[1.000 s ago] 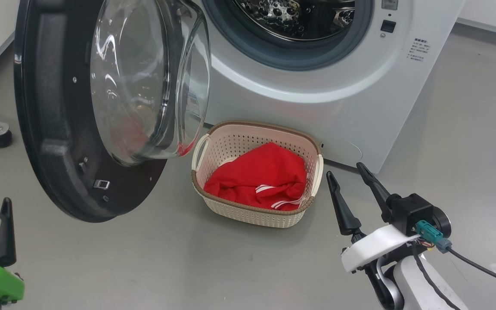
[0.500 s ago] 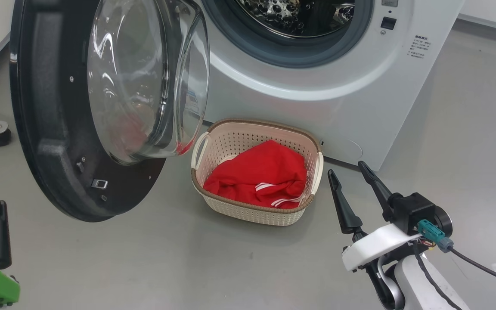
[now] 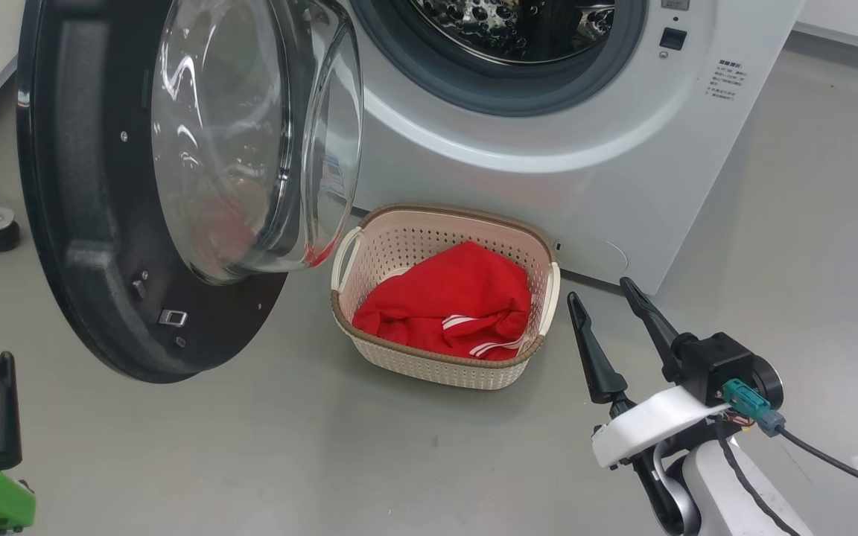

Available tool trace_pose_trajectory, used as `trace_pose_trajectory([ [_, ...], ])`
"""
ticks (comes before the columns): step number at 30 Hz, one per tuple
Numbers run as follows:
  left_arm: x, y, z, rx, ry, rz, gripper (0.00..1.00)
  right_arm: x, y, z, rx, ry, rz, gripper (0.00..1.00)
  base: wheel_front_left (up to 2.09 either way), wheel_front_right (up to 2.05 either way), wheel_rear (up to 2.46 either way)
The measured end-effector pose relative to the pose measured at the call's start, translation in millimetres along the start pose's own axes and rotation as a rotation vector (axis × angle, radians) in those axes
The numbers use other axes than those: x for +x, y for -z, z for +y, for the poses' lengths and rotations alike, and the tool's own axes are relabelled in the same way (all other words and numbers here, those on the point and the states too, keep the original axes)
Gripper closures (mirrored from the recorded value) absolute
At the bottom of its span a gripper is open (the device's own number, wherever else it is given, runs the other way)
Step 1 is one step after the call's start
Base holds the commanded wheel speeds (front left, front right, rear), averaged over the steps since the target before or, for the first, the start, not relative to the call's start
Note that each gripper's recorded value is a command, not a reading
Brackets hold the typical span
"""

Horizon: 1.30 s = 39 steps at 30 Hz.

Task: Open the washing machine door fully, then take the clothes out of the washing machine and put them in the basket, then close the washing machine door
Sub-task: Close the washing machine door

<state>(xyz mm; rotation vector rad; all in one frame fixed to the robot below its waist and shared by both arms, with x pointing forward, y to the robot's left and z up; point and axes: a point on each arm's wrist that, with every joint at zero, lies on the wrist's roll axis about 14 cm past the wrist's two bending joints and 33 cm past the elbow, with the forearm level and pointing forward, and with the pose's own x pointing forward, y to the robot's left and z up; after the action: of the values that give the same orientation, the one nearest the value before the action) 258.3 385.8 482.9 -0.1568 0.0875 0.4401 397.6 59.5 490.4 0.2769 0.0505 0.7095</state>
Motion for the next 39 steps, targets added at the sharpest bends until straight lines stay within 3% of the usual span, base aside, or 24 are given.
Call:
trace_pose_trajectory([
  [2,0,1,0,-0.008,0.0,0.003,0.03,0,0,0,0.0,0.0,0.0,0.0,0.0,0.0,0.0],
  [3,0,2,-1,-0.015,0.0,0.005,0.6,0,0,0,0.001,0.0,0.001,0.0,0.0,0.0,0.0],
  [4,0,2,-1,-0.021,0.0,0.006,1.0,0,0,0,0.001,0.001,0.001,0.0,0.0,0.0,0.0],
  [13,1,6,-2,-0.024,0.004,0.02,1.0,0,1,-2,0.003,0.004,0.002,0.0,0.0,0.0,0.0],
  [23,23,-27,-12,-0.249,0.011,-0.075,1.0,-1,1,-3,0.003,0.01,0.001,0.0,0.0,0.0,0.0],
  [25,28,-33,-13,-0.34,0.007,-0.085,1.0,-1,1,-3,0.003,0.011,0.001,0.0,0.0,0.0,0.0],
  [29,39,-46,-22,-0.711,0.001,-0.137,1.0,-2,0,-4,0.002,0.014,-0.001,0.0,0.0,0.0,0.0],
  [32,45,-48,-22,-0.928,0.003,-0.142,1.0,-3,-1,-5,0.001,0.017,-0.002,0.0,0.0,0.0,0.0],
  [39,53,-39,-23,-1.268,0.021,-0.058,1.0,-4,-1,-7,0.001,0.023,-0.008,0.0,0.0,0.0,0.0],
])
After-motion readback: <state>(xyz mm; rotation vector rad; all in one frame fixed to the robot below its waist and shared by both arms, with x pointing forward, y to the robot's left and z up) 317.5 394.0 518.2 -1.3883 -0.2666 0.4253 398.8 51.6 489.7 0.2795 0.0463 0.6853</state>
